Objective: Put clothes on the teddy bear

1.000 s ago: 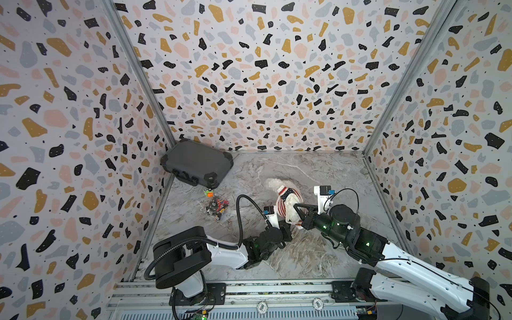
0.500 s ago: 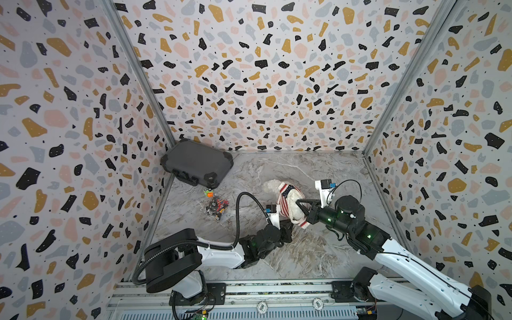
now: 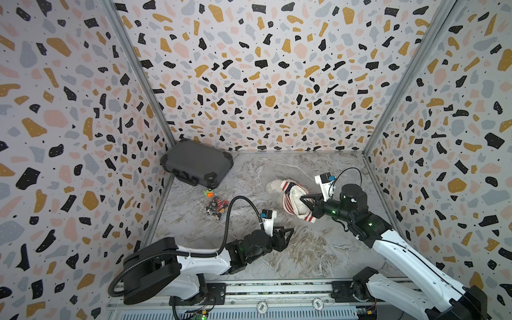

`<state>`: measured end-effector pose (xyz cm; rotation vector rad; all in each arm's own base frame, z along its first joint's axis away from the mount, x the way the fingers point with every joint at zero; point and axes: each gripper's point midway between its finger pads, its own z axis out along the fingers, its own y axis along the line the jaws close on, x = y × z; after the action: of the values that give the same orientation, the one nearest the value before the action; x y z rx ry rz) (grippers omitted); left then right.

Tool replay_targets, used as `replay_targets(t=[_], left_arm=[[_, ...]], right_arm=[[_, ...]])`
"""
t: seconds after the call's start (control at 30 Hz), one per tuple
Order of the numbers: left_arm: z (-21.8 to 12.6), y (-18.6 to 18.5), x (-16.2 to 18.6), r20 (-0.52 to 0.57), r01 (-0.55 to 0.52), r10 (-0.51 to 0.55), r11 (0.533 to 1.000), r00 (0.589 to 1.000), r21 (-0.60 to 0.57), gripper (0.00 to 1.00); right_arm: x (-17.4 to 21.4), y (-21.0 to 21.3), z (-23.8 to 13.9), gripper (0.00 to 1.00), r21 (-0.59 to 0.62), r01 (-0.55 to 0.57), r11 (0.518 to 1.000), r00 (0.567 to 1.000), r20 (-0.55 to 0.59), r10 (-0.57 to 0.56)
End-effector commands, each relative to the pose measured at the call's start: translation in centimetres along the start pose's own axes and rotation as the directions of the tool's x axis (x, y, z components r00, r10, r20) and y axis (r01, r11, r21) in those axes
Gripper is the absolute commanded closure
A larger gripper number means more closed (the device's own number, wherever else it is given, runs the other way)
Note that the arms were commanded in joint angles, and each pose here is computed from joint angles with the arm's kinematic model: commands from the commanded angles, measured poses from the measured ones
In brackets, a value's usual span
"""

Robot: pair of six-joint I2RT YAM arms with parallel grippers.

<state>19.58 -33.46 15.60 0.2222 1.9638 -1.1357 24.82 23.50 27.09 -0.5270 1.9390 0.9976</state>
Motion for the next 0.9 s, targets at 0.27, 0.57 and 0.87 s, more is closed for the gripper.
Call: replay_targets(t=[0.27,0.57,0.87], left_arm=[[-5.5,-0.9,-6.5,0.135,-0.061,0.054,0.997,0.989,0.05,0.4],[-8.8,-0.6,-11.3,0.226,-0.114,0.124,0.992,0.966,-0.056,0.15],[-6.9,-2.0,-12.0,0.23,-0.106,0.101,0.994,0.968,0.007,0.0]], right_arm=[[-1.1,6.1,-0.7,1.0,-0.157,0.265,0.951,0.962,-0.024,-0.272],[0.8,7.2,0.7,1.0,-0.211,0.345,0.914,0.93,-0.05,-0.363],[2.6,7.9,1.6,1.0,-0.21,0.447,0.87,0.878,-0.086,-0.472]])
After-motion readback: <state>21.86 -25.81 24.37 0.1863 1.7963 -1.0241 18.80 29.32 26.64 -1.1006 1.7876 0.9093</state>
